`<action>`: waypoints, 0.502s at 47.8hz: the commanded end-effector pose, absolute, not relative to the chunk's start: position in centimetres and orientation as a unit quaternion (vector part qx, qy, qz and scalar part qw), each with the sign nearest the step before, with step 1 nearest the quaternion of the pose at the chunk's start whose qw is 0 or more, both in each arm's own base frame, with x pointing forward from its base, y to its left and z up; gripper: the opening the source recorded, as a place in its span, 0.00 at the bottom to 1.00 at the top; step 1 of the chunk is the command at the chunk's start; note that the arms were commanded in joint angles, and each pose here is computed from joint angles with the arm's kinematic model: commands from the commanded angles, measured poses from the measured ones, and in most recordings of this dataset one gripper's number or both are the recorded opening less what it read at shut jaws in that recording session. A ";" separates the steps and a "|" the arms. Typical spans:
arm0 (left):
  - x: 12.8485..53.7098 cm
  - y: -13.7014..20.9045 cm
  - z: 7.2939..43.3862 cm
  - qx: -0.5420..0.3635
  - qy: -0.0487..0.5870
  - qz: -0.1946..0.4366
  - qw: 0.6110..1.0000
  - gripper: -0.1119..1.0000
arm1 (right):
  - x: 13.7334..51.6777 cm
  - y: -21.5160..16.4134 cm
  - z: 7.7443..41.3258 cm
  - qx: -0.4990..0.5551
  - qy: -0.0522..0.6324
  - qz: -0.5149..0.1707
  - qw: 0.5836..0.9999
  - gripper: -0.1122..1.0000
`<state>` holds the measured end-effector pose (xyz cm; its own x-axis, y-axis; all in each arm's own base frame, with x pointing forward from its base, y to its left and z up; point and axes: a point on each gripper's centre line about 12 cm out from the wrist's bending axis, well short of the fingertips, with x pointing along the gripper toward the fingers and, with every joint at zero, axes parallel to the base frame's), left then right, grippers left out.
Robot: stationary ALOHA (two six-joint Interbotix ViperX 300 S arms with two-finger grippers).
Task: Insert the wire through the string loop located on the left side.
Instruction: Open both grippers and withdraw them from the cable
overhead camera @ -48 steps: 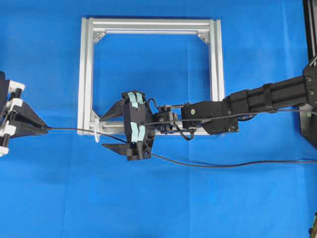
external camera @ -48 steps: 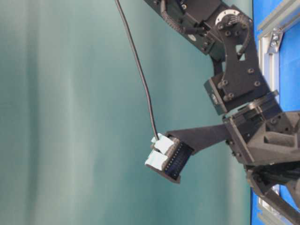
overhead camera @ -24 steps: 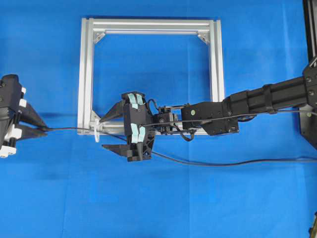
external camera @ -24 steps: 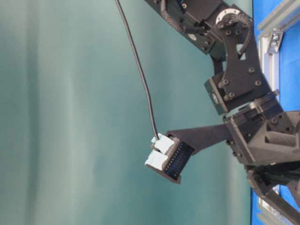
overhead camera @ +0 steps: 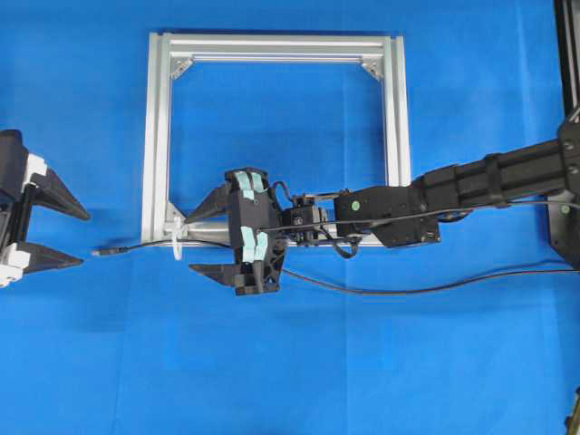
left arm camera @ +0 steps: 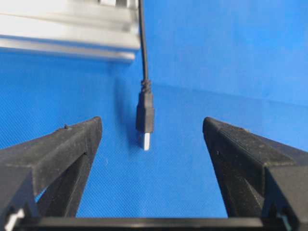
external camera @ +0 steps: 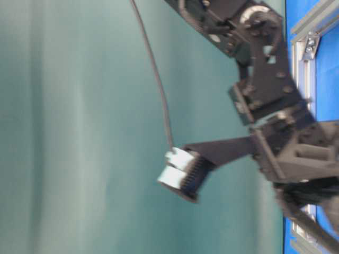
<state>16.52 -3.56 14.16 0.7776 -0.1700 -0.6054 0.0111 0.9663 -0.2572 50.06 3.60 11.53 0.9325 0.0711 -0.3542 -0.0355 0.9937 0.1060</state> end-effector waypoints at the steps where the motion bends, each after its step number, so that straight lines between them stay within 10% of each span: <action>1: 16.9 -3.5 15.5 -0.119 0.305 -0.050 0.944 0.82 | 50.0 3.7 16.0 0.045 0.142 0.032 0.988 0.95; 24: 16.5 -2.3 19.7 -0.124 0.230 -0.035 0.964 0.82 | 48.6 3.3 22.1 0.023 0.128 0.031 0.991 0.95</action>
<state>16.21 -2.44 18.63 0.8767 -0.1349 -0.4617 0.0130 0.9661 -0.2577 48.90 3.35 19.30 0.9499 0.0679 -0.3049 -0.0534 0.9970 0.0557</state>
